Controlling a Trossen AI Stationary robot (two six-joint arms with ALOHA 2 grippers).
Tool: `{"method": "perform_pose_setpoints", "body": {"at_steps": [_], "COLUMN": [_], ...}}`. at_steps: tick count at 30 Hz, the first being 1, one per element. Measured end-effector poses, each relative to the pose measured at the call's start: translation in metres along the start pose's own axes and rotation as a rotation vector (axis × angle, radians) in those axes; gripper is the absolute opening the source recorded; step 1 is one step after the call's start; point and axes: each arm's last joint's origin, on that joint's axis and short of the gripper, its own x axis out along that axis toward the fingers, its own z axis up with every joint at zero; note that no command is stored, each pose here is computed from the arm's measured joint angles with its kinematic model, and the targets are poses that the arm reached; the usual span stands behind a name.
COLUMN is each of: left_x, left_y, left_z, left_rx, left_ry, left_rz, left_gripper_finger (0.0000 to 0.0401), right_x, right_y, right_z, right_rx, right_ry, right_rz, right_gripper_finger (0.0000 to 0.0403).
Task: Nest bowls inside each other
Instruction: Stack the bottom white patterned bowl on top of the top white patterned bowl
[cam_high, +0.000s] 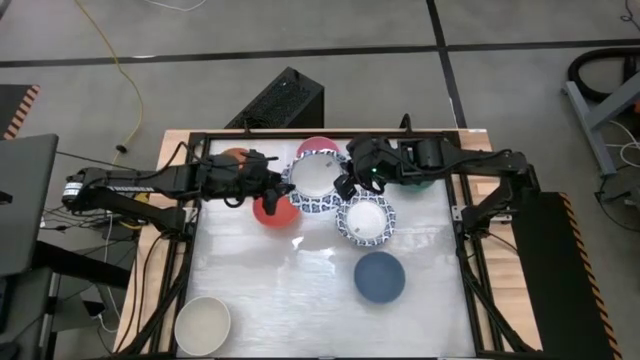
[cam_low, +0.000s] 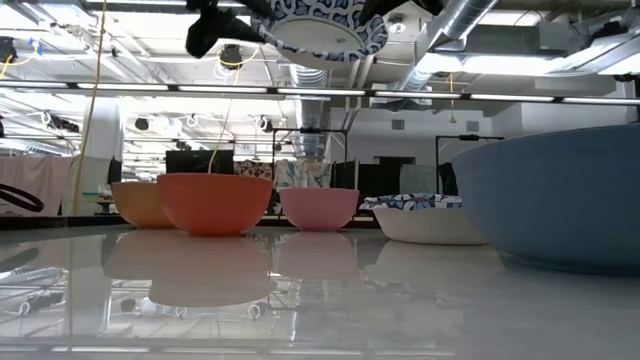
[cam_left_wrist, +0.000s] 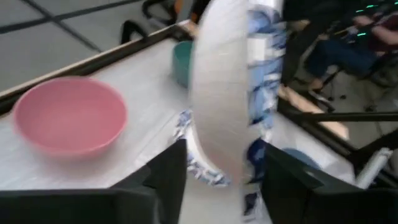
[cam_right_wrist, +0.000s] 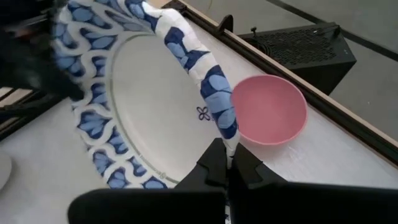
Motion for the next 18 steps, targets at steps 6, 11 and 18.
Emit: {"method": "perform_pose_setpoints", "body": {"at_steps": [6, 11, 18], "left_x": [0.0000, 0.0001, 0.0007], "left_y": [0.0003, 0.0009, 0.0028], "left_z": [0.0004, 0.0003, 0.0019], "left_rx": [-0.005, -0.008, -0.085], "left_ry": [-0.010, -0.010, -0.027], "left_rz": [0.013, 0.021, 0.039], "left_gripper_finger": [0.0062, 0.0007, 0.0003], "right_x": [0.0002, 0.0000, -0.0042], "right_y": [0.0003, 0.0003, -0.0052], "right_z": [0.0011, 0.0010, 0.0048], "right_rx": [-0.012, -0.028, 0.082], "right_ry": [-0.009, -0.009, 0.008], "right_rz": [0.005, 0.004, 0.048], "right_gripper_finger": [0.0008, 0.0020, 0.0077]}}
